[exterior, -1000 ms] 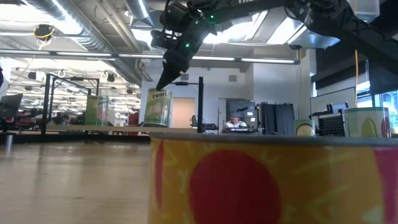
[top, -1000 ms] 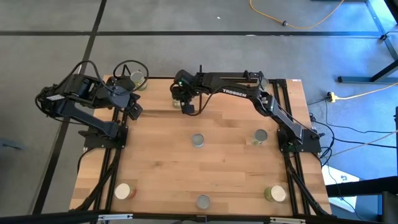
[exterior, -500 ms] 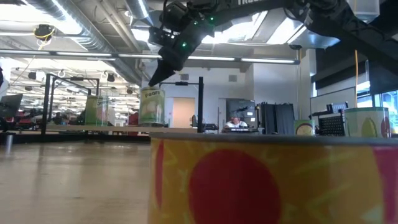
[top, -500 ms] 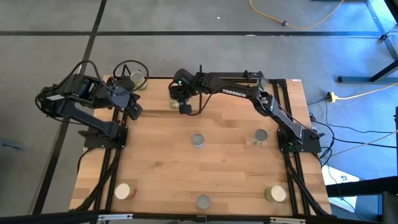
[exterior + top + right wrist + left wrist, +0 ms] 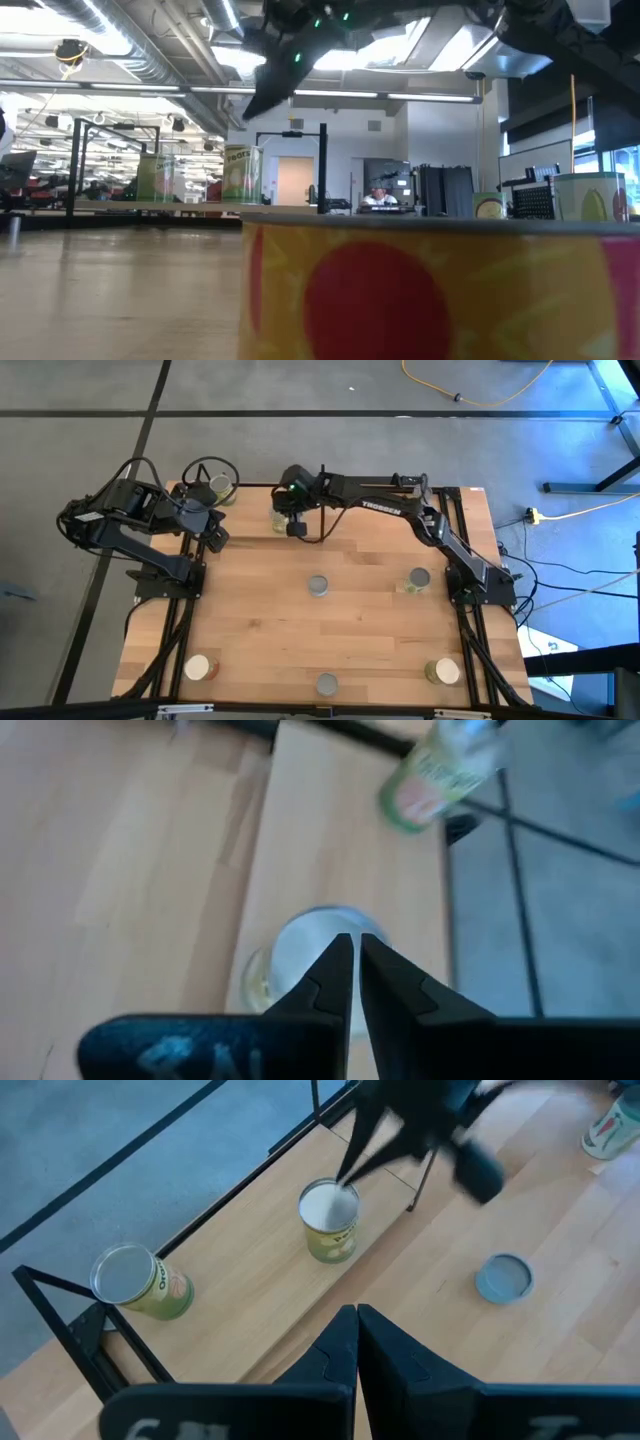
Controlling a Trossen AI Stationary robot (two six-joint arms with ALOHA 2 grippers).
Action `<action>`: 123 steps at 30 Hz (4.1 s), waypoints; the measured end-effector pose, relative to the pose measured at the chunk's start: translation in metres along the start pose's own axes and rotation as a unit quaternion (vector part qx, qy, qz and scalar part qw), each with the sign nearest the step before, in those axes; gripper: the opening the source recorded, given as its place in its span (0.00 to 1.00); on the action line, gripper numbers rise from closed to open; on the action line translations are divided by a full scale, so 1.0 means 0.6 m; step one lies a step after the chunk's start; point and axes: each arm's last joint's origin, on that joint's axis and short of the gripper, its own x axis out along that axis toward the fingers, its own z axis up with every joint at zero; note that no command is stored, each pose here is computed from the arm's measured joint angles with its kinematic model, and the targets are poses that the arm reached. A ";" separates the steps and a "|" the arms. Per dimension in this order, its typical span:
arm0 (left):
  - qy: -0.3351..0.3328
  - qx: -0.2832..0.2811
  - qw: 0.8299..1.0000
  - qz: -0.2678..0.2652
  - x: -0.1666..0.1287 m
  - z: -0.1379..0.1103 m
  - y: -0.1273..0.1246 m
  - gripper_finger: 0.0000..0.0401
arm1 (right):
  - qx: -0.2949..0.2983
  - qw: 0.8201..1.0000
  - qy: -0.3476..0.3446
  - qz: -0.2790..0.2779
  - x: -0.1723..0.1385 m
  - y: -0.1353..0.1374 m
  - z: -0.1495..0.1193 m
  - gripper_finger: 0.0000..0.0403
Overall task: Pick and place cans onto a shelf
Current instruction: Put the canned pears can on the shelf
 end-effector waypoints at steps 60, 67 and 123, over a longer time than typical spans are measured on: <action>0.201 0.237 0.927 0.212 0.496 0.016 -0.211 0.00 | 0.112 0.975 -0.132 -0.140 -0.549 -0.010 0.033 0.02; 0.230 0.226 0.918 0.229 0.507 0.028 -0.176 0.00 | 0.111 0.976 -0.127 -0.138 -0.548 -0.009 0.032 0.02; 0.232 0.133 0.961 0.074 0.480 0.141 -0.021 0.00 | 0.109 0.980 -0.106 -0.130 -0.544 -0.006 0.026 0.02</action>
